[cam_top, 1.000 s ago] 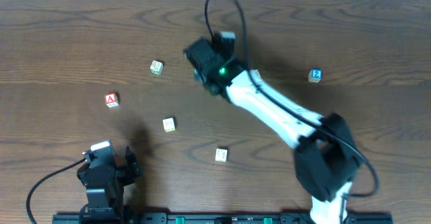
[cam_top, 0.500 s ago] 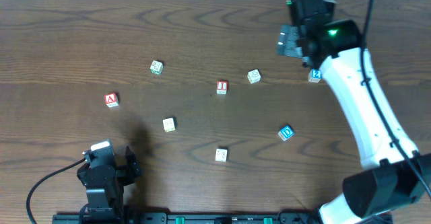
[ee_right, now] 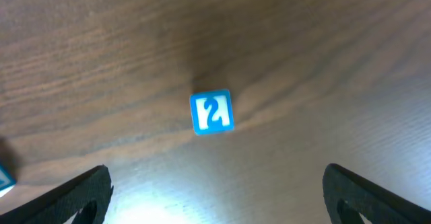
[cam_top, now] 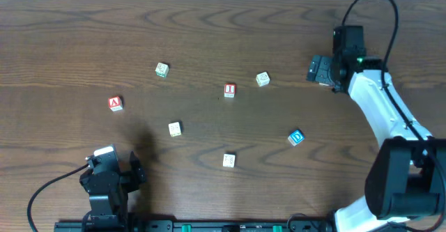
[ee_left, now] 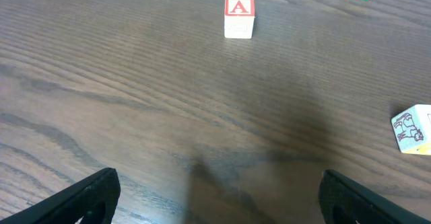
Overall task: Spell out Ai2
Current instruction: 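Move the right gripper to the blue '2' block at the right, then close the right gripper on the blue '2' block and lift, then carry the '2' block to just right of the 'I' block, then set the '2' block beside the 'I' block and open the right gripper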
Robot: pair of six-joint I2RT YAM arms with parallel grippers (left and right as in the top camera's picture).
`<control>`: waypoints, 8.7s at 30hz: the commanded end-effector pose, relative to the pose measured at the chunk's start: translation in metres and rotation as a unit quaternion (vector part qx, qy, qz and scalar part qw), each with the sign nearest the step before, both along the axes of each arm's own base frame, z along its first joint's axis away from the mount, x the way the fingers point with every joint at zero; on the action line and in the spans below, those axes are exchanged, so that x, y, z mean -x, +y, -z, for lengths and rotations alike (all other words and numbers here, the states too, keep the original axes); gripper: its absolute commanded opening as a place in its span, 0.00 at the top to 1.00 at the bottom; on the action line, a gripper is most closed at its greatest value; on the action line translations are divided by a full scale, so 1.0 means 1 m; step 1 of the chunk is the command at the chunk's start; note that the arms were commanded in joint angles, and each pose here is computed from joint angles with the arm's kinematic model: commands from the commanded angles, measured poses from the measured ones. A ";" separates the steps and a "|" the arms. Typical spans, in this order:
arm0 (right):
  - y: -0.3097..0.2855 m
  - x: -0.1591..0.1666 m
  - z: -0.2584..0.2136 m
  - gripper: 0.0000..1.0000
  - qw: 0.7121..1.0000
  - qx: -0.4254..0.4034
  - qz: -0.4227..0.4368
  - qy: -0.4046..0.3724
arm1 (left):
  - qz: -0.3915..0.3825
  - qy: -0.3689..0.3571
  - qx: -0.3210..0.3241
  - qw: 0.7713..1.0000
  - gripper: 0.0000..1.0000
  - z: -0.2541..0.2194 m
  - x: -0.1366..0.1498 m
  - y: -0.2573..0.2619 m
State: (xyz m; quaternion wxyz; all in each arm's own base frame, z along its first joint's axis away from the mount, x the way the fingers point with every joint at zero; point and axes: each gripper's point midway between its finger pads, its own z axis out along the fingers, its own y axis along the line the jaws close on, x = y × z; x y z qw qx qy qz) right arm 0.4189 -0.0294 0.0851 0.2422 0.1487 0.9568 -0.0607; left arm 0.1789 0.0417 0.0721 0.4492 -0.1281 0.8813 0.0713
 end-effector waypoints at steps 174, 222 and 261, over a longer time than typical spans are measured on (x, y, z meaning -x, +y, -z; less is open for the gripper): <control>0.244 0.022 0.049 0.99 0.987 -0.067 -0.130 0.072 | 0.000 0.016 -0.006 1.000 0.05 0.009 0.004 0.001; 0.243 0.018 0.053 0.62 0.988 -0.068 -0.127 0.061 | 0.000 0.016 -0.006 1.000 0.05 0.009 0.004 0.001; 0.220 0.047 0.040 0.99 0.988 -0.072 -0.108 0.082 | 0.000 0.016 -0.006 1.000 0.05 0.009 0.004 0.001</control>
